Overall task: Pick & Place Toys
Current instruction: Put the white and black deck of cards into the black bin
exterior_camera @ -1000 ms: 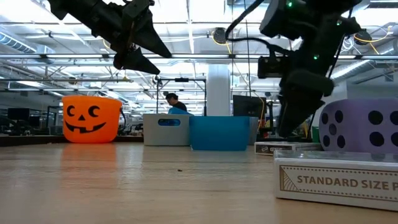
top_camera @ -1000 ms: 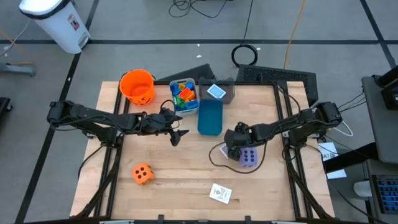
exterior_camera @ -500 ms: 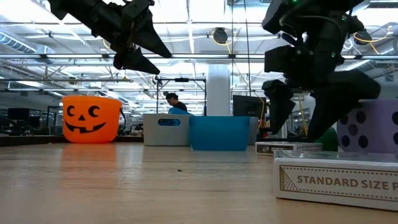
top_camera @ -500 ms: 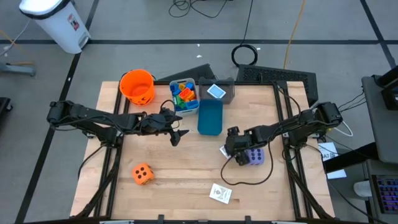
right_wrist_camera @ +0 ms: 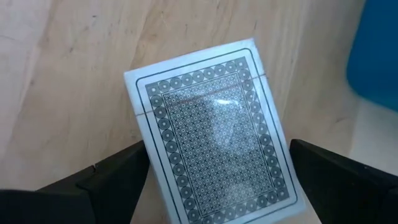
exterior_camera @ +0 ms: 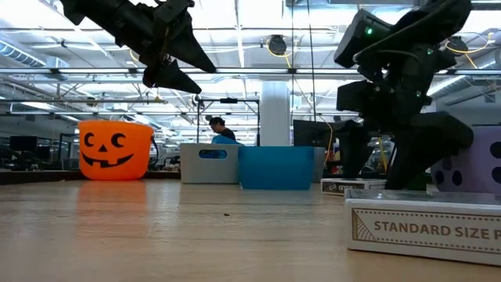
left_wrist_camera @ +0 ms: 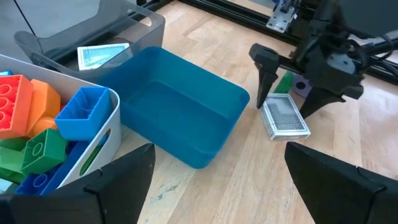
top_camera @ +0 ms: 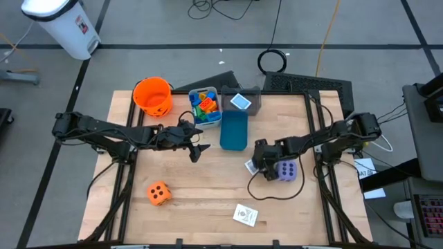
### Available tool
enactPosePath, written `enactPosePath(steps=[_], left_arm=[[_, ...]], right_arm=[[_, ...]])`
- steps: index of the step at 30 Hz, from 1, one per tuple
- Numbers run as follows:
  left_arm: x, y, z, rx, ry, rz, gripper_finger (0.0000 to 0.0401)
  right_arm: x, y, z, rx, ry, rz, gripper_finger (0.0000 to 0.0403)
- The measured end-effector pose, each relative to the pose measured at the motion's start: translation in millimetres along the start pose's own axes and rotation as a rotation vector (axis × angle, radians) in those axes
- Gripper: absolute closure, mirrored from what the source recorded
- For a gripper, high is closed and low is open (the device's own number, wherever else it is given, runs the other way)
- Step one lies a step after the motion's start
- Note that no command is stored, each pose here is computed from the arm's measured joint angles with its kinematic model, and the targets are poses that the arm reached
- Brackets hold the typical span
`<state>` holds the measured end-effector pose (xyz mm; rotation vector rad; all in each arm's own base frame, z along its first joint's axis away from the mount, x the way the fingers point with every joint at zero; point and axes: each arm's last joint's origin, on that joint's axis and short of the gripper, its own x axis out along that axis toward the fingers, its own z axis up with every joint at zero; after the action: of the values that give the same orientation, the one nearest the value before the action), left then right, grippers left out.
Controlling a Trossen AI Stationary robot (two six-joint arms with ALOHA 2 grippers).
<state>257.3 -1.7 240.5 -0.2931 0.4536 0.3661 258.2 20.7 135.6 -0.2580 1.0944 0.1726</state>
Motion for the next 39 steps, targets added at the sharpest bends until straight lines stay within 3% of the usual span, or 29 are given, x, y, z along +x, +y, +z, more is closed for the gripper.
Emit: enactPosePath(steps=[6,12,16,24,33,39], left_arm=[[0,0,0,0.000,0.000,0.001,0.0036],[0,0,0,0.000,0.000,0.001,0.0036],[0,0,0,0.000,0.000,0.001,0.0036],[0,0,0,0.000,0.000,0.001,0.0036],[0,0,0,0.000,0.001,0.002,0.0036],[0,0,0,0.000,0.000,0.002,0.0036]], right_arm=[[6,-7,-15,0.049,-0.004,0.074,0.0034],[5,-9,-16,0.054,-0.017,0.082,0.0095],[4,-10,-13,0.056,-0.025,0.082,0.0095],[-13,-20,24,0.189,-0.087,0.062,0.0095],[-35,-20,57,0.153,-0.150,0.095,0.0095],[-54,-29,84,0.104,-0.251,0.038,0.0092]])
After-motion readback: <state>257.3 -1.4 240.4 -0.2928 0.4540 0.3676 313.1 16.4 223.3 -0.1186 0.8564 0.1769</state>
